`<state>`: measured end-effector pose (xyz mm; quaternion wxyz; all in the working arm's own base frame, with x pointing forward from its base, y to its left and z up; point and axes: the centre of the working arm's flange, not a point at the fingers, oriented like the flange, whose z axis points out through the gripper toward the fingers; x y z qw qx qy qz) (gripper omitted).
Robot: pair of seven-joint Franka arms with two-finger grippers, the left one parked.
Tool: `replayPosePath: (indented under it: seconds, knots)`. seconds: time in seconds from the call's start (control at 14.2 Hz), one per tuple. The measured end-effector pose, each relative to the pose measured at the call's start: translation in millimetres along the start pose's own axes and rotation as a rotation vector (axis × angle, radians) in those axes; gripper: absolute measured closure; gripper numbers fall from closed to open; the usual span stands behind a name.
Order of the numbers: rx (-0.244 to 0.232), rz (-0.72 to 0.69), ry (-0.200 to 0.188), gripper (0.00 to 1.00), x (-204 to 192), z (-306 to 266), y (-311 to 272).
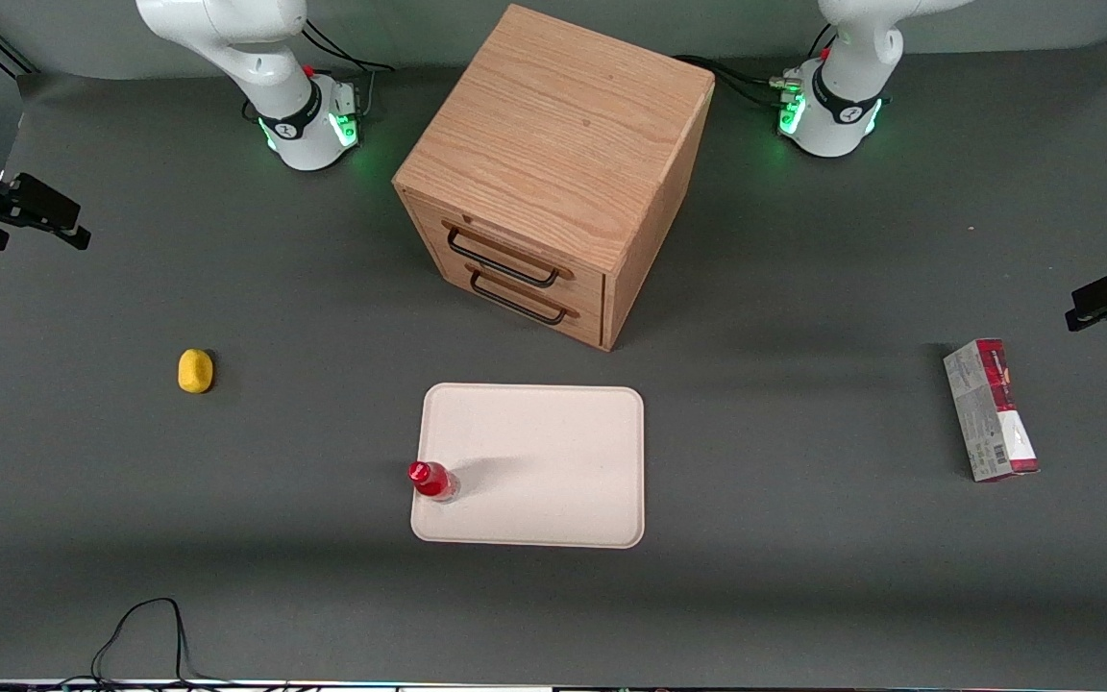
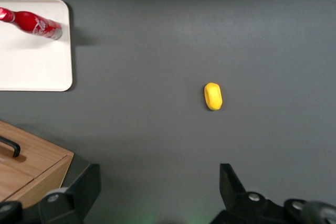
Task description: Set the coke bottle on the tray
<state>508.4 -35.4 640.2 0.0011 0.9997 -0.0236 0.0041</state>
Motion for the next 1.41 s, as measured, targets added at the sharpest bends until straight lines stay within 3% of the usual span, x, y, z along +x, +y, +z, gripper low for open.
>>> replayPosePath:
  seconds: [0.28,1.41]
  knots:
    - [-0.002,-0.008,0.018,0.0,15.5,2.3,4.7]
    - [-0.009,-0.014,0.007,0.0,24.5,7.7,3.6]
